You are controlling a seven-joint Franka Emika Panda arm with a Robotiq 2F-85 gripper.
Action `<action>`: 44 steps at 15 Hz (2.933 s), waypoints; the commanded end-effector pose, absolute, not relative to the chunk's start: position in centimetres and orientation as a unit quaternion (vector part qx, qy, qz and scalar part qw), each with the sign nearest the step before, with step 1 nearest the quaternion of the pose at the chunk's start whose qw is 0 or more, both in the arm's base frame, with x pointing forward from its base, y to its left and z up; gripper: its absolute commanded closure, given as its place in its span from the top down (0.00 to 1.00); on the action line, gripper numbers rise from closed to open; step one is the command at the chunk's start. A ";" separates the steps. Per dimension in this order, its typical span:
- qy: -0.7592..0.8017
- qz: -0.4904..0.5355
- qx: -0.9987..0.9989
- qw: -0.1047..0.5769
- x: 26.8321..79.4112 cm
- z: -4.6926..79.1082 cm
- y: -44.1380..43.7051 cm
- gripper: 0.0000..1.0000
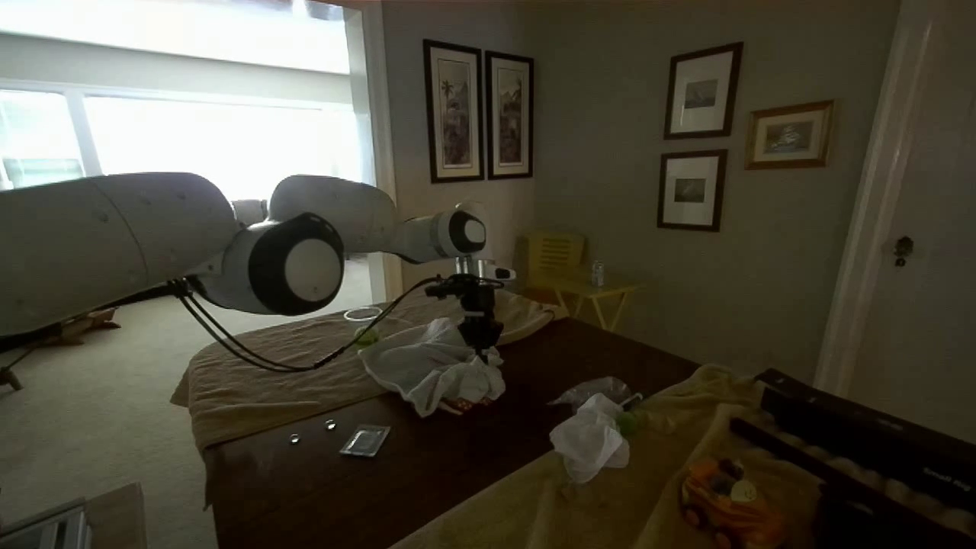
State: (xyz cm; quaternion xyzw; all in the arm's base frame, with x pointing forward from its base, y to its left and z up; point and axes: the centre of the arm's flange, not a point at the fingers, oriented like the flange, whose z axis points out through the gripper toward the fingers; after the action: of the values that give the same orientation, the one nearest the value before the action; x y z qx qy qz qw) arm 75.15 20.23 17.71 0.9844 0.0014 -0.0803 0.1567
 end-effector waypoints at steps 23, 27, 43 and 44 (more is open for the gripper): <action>-0.278 -0.107 0.922 0.247 73.4 12.6 8.7 0.01; -0.243 -0.087 0.939 0.229 74.4 13.3 9.9 0.37; 0.030 0.040 0.981 0.187 76.5 21.3 18.5 1.00; 0.053 0.051 0.980 0.183 76.6 20.8 19.0 1.00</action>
State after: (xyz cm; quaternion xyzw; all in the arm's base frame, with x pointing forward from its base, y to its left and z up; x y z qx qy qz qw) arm 78.01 18.32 21.67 0.9828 -0.0147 0.0227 0.1826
